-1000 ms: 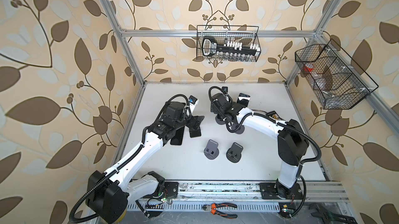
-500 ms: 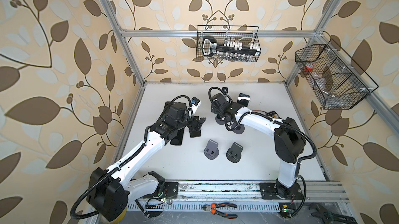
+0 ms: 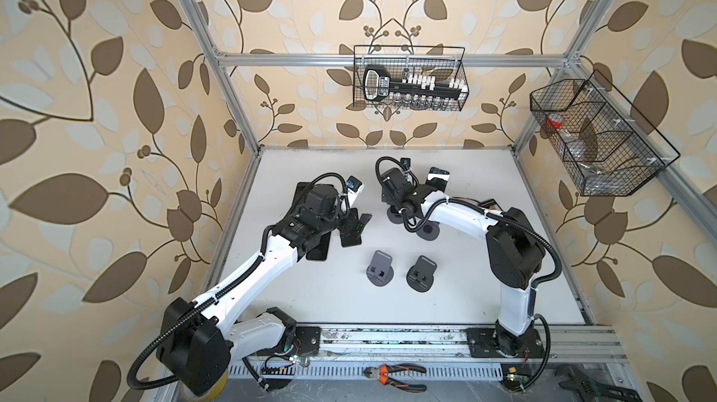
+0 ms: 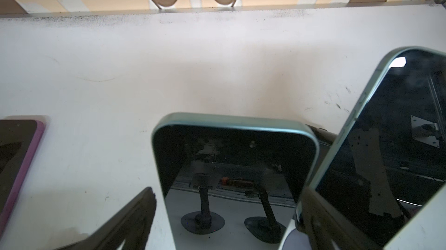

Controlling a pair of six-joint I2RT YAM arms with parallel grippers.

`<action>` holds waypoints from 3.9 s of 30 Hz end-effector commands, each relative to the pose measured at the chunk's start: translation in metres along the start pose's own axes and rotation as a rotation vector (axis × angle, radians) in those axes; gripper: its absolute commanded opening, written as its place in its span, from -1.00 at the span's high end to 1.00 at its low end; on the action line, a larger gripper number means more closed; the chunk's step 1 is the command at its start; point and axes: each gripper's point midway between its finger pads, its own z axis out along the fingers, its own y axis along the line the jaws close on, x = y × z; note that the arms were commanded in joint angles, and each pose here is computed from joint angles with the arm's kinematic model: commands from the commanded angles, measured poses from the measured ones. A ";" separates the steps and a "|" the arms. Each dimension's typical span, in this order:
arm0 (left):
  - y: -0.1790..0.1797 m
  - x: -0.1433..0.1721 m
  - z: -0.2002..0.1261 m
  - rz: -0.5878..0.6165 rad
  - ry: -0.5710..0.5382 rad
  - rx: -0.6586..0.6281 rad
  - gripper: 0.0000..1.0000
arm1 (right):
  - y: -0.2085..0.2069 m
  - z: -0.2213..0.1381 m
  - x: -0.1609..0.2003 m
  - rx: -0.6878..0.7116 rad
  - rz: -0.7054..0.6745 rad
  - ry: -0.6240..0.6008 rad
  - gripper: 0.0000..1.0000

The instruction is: Remove the phone from the phone stand

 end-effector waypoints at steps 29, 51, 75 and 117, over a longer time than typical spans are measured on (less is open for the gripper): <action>-0.009 -0.009 0.000 0.057 -0.011 0.016 -0.98 | 0.003 0.024 -0.005 -0.024 0.050 0.019 -0.72; -0.010 -0.011 -0.004 0.066 -0.019 0.012 -0.98 | 0.002 0.014 -0.005 -0.071 0.047 0.013 -0.48; -0.010 -0.014 -0.007 0.074 -0.032 -0.005 -0.98 | 0.006 -0.008 -0.027 -0.135 0.067 -0.025 -0.32; -0.025 -0.047 -0.047 -0.082 -0.099 0.076 -0.98 | 0.009 -0.141 -0.009 -0.444 0.053 0.115 -0.22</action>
